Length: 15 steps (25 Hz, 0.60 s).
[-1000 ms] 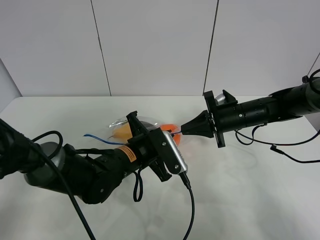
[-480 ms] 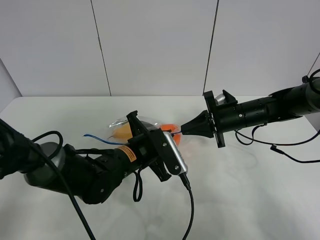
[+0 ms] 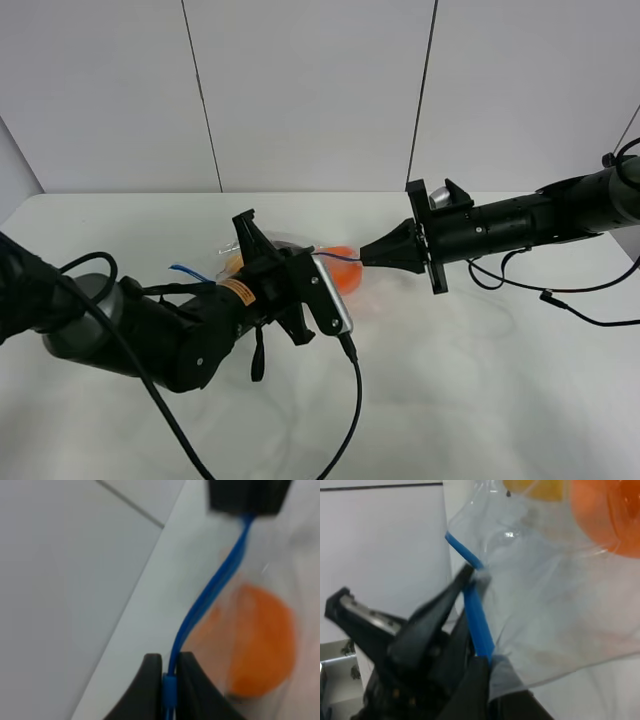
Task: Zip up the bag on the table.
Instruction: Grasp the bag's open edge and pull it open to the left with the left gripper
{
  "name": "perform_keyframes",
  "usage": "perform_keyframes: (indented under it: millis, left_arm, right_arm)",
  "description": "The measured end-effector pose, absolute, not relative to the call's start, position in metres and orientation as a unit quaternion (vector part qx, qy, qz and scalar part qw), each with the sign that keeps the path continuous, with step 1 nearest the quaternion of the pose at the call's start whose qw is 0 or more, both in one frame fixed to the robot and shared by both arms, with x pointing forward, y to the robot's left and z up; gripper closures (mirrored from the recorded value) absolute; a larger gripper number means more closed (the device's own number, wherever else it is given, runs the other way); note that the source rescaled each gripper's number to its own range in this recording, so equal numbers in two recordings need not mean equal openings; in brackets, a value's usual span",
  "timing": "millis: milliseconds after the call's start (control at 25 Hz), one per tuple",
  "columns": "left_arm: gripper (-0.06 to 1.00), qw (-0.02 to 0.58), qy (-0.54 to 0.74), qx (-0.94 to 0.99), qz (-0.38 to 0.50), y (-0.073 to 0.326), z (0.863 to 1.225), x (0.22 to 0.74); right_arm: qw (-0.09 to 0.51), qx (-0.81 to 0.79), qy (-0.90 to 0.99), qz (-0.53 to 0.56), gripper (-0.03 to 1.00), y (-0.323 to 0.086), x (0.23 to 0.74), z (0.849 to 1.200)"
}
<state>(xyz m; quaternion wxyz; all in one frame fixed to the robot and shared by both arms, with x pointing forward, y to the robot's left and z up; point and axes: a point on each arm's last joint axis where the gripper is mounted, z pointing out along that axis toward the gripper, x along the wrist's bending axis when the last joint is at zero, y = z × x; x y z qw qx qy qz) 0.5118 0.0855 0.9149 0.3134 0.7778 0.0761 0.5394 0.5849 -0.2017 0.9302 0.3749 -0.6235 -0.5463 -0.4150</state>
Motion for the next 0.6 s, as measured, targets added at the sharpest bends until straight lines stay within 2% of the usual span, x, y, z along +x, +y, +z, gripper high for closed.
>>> perform_keyframes:
  millis: [600]
  left_arm:
    - [0.87, 0.218, 0.151, 0.774, 0.575, 0.167, 0.913, 0.559]
  right_arm:
    - [0.375, -0.626, -0.539, -0.421, 0.97, -0.201, 0.586, 0.931]
